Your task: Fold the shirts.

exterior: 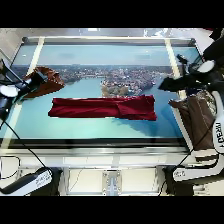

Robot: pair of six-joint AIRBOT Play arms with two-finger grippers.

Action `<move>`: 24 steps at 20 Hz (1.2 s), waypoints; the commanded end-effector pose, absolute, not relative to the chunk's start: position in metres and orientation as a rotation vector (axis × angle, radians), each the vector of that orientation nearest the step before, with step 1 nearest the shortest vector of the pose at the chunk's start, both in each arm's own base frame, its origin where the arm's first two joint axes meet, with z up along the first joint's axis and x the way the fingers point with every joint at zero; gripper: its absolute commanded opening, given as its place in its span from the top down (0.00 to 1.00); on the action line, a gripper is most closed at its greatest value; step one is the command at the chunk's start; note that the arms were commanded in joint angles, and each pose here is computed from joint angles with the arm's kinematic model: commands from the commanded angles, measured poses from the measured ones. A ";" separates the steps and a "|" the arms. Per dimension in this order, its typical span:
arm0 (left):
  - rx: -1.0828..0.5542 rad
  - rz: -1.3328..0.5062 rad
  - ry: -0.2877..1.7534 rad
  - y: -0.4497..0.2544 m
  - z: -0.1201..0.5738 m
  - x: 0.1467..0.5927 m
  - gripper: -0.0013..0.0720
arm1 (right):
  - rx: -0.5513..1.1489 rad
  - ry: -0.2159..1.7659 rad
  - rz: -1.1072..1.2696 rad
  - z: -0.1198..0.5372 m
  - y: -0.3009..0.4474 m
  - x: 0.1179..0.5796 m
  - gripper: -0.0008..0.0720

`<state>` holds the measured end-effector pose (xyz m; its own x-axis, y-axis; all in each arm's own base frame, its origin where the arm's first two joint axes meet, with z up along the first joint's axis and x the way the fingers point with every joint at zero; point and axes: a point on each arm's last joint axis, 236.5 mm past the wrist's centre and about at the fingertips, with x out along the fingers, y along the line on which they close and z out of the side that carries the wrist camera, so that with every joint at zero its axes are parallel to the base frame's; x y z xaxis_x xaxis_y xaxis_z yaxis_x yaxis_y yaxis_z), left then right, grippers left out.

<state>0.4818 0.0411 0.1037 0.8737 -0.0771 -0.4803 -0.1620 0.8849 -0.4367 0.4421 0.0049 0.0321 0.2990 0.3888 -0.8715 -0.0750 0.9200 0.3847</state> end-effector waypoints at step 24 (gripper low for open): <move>-0.002 -0.454 0.801 -0.166 0.072 0.494 0.33 | 0.646 1.586 0.616 -0.095 0.102 0.409 0.55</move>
<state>0.4939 -0.1645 0.0849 0.6272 -0.3948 -0.6714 0.3917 0.9050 -0.1662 0.4183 0.0787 -0.1061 -0.0375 0.6739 -0.7378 0.0741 0.7382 0.6705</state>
